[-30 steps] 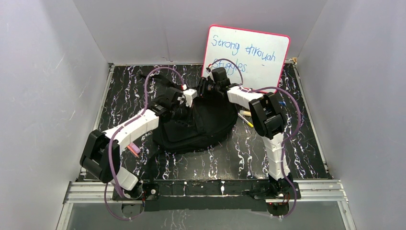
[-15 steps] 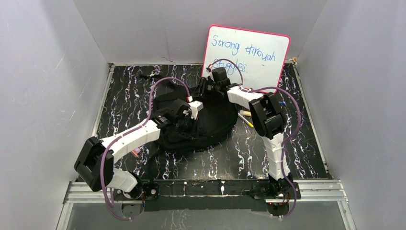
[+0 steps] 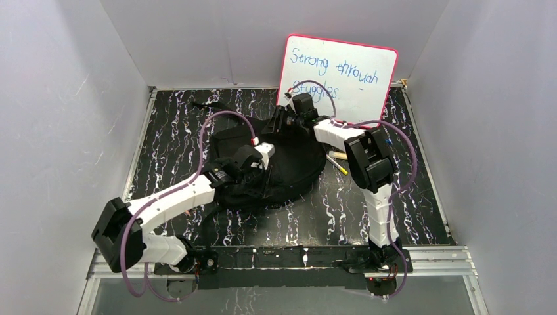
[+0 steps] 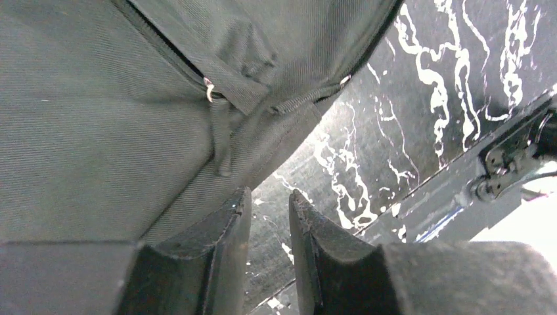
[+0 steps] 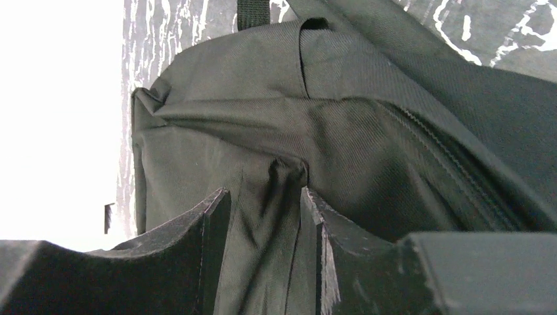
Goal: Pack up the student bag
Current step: Unzip the student bag at the center of the board.
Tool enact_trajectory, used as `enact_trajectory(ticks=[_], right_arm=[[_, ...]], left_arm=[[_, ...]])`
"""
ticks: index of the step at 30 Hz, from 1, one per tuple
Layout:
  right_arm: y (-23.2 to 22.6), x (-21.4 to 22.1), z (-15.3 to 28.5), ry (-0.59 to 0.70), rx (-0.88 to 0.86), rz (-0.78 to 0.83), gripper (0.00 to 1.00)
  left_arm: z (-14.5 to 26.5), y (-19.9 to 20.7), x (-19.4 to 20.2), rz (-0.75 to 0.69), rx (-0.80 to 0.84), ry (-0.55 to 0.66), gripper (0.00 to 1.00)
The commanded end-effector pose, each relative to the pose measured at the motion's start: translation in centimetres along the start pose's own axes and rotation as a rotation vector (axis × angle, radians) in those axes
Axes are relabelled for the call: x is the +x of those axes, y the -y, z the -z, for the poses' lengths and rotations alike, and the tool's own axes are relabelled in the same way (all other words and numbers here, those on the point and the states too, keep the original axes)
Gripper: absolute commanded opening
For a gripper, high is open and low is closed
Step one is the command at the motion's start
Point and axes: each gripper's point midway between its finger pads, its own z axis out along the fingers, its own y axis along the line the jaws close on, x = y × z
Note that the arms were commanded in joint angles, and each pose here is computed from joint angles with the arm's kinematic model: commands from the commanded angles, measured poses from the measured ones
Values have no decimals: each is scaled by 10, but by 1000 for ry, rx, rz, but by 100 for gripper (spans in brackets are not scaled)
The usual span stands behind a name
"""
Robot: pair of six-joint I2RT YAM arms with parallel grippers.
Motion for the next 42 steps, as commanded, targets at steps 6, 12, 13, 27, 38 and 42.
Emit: enact_trajectory(ticks=[6, 12, 13, 27, 38, 42], right_arm=[[-36, -2, 52, 87, 95, 239, 55], [-48, 32, 51, 48, 190, 380, 59], [-48, 36, 48, 43, 211, 408, 60], [-31, 39, 48, 59, 465, 533, 47], [-33, 35, 58, 106, 479, 503, 12], [-24, 35, 63, 111, 507, 486, 0]], left_arm=[[53, -52, -72, 197, -192, 313, 29], [64, -102, -79, 363, -262, 370, 35], [63, -105, -80, 361, -271, 366, 36], [56, -106, -81, 345, -261, 359, 38], [46, -101, -89, 333, -228, 343, 38], [37, -98, -95, 322, -201, 325, 40]])
